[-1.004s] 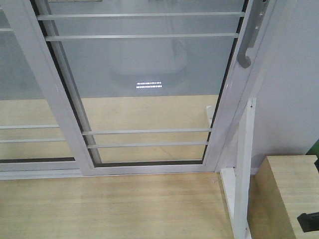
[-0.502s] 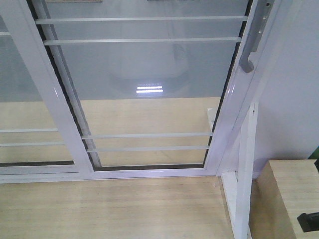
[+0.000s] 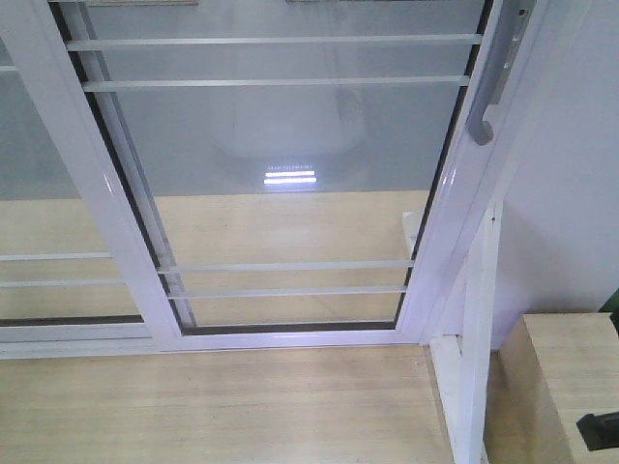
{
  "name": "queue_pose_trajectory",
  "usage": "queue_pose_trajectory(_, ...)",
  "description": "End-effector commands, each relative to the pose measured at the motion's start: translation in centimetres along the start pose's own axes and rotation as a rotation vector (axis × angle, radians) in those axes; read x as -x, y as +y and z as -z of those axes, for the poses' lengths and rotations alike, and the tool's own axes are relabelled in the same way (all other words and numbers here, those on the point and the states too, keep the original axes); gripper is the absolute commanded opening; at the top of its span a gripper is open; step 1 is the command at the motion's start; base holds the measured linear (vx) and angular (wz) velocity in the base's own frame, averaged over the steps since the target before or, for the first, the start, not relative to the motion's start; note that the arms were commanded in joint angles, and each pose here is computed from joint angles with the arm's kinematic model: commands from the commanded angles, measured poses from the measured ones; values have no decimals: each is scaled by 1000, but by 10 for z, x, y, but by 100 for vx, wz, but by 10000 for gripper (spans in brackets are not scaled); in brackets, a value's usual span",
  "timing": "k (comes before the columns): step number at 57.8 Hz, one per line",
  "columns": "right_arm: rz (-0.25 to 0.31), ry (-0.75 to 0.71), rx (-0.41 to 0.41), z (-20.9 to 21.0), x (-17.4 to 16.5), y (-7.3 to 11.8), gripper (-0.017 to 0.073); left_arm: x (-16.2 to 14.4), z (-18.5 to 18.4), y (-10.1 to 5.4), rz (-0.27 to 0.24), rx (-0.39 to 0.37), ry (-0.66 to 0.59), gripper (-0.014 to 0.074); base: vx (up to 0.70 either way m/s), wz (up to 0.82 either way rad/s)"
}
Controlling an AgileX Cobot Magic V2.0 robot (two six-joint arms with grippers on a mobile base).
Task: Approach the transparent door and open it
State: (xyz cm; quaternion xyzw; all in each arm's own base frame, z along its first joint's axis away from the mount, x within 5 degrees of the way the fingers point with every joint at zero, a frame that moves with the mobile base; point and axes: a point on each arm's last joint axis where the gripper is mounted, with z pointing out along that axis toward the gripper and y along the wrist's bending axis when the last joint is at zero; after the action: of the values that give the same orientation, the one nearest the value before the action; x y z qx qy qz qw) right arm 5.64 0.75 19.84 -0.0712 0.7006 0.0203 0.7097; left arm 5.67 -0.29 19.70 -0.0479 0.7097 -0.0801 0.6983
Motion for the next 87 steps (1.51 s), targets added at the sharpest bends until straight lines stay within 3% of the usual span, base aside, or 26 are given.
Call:
queue_pose_trajectory(1,12,-85,-17,1,4,-1,0,-2,0,1,11,-10,-63,4,0,0)
queue_pose_trajectory(47,11,-85,-17,1,4,-1,0,-1,0,1,11,-11,-73,4,0,0)
queue_pose_trajectory(61,3,-212,-33,3,16,-2,0,8,1,0,11,-19,-158,4,0,0)
queue_pose_trajectory(71,21,-307,-42,9,47,-5,0,33,6,-5,12,-33,-240,4,0,0)
queue_pose_trajectory(79,30,-227,-27,11,88,-7,0,69,14,-12,-4,-47,-293,4,0,0)
queue_pose_trajectory(87,49,-163,-22,-8,130,-10,0,100,3,-18,-54,-35,-239,4,0,0)
